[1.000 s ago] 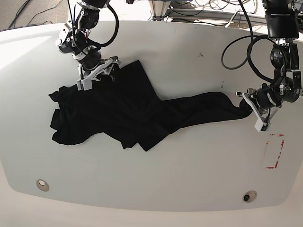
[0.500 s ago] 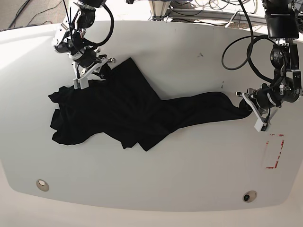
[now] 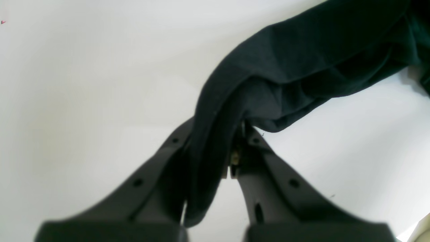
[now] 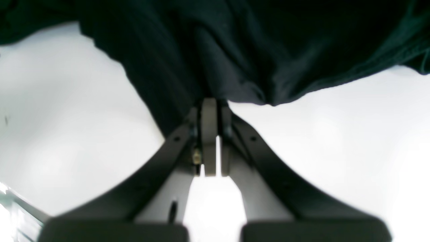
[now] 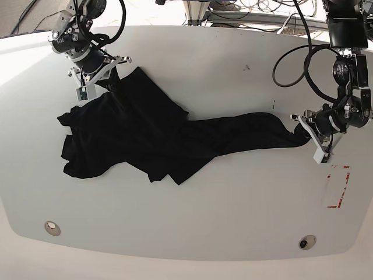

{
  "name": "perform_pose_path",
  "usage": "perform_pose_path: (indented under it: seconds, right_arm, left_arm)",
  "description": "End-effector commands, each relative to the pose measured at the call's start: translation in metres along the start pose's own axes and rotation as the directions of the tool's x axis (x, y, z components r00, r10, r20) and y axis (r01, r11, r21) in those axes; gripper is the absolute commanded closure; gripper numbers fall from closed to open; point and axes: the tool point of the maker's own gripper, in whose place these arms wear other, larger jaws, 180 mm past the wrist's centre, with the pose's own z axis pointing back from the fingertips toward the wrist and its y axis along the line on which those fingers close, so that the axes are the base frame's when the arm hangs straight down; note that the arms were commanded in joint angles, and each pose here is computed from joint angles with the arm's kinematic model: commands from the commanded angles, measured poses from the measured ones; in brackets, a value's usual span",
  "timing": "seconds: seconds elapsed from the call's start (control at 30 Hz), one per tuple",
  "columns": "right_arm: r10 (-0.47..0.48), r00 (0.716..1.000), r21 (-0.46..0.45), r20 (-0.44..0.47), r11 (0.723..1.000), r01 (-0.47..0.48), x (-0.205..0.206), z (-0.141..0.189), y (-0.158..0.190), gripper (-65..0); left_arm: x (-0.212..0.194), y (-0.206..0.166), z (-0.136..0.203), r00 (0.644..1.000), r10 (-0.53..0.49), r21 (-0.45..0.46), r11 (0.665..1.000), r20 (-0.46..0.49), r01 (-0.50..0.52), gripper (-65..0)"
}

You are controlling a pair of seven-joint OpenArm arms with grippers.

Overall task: Layout the t-shirt on the table in an organized manner, then fold the t-shirt properly
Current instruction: 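Drag the grasped t-shirt edge with the right gripper away from the sleeve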

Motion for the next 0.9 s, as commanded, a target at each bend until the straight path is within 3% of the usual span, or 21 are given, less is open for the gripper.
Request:
perform_pose_path:
  seconds: [0.0,0.33,0.47,0.67,0.77,0.87]
  right_arm:
    - [0.038,0.999,-0.012,0.031,0.999,-0.037,0.008,0.013,0.000,0.0]
    - [-0.002,1.000,-0.092,-0.031,0.996,-0.001,-0.019,0.031,-0.027,-2.2]
    - [-0.018,0.998,-0.091,-0.055,0.996,0.013,-0.029,0.031,-0.029,-16.0]
    - [-0.050,0.996,-0.084,-0.079,0.996,0.043,-0.042,0.029,-0.028,-46.6]
    - [-0.074,0.993,-0.076,-0.087,0.995,0.068,-0.048,0.025,-0.029,-56.4]
    - [-0.102,0.990,-0.068,-0.094,0.993,0.095,-0.053,0.018,-0.031,-61.0]
  left_arm:
    - [0.017,0.003,0.007,0.999,-0.022,0.008,1.000,0.047,0.022,0.0]
    - [0.017,0.003,0.007,0.999,-0.023,0.011,1.000,0.046,0.023,0.0]
    - [0.017,0.003,0.007,0.999,-0.023,0.011,1.000,0.046,0.023,0.0]
    - [0.017,0.003,0.007,0.999,-0.023,0.011,1.000,0.046,0.023,0.0]
    - [0.017,0.003,0.007,0.999,-0.023,0.011,1.000,0.046,0.023,0.0]
    - [0.017,0.003,0.007,0.999,-0.023,0.011,1.000,0.046,0.023,0.0]
